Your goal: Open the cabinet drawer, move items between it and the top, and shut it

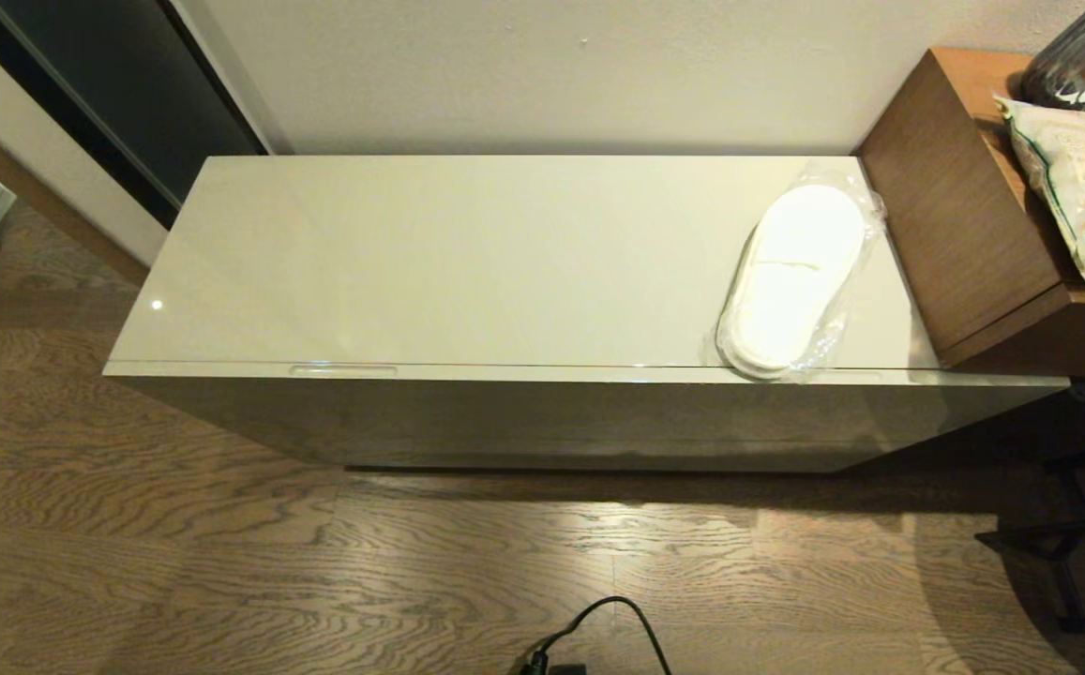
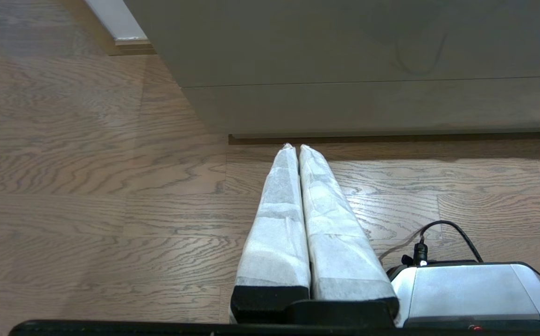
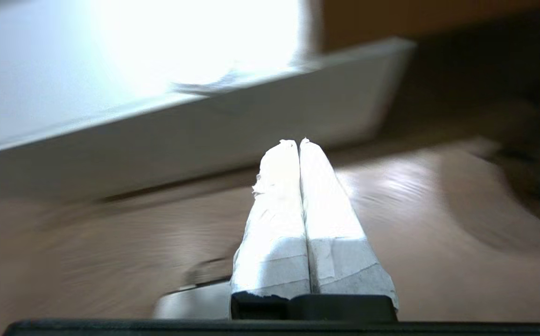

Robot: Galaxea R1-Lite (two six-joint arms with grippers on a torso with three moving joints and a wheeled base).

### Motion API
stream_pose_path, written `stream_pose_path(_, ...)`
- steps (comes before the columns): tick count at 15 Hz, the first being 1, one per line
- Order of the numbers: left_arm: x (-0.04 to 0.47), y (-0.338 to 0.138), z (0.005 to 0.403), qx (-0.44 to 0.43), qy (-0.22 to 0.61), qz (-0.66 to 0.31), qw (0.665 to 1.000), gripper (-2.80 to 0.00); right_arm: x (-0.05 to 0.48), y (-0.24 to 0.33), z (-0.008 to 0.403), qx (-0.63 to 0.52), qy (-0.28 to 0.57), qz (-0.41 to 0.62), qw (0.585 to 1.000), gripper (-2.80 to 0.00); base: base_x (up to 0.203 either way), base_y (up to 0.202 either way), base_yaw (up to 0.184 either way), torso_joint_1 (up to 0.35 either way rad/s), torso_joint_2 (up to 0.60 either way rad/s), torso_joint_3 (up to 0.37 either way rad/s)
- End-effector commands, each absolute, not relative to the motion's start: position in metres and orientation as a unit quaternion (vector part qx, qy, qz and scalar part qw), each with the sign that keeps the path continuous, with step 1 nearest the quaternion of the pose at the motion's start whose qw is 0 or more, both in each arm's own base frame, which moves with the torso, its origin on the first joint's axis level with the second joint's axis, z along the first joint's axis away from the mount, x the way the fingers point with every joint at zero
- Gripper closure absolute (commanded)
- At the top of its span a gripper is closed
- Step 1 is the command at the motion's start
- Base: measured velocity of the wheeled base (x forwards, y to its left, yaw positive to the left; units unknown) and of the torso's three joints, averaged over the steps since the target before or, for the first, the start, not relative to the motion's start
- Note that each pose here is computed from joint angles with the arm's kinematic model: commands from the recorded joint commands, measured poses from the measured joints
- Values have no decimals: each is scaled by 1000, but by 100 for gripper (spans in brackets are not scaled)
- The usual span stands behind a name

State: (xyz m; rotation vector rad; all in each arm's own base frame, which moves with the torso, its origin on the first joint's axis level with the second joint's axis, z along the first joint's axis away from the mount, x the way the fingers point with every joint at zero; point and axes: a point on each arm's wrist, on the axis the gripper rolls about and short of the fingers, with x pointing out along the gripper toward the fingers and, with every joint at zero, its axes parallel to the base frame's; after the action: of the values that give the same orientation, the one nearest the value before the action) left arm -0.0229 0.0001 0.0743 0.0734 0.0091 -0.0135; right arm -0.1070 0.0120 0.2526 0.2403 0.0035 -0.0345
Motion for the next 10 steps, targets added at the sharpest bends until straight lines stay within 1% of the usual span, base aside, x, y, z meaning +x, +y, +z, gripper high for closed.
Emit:
stream_pose_path(1,-23,0,74,37,6,-7,999,0,-109,12,258,120,-10,40,992,0,0,0,0,0,0,0)
stream_pose_path(4,-23,0,74,37,6,-7,999,0,-116,4,239,110,-44,87,989,0,0,0,0,0,0,0)
stream_pose_path(6,-23,0,74,37,6,-7,999,0,-115,3,213,98,-54,91,990,0,0,0,0,0,0,0)
stream_pose_path(8,-23,0,74,37,6,-7,999,0,-98,3,196,75,-68,76,992,0,0,0,0,0,0,0)
stream_pose_path(10,-23,0,74,37,5,-7,999,0,-76,2,174,45,-60,51,996,0,0,0,0,0,0,0)
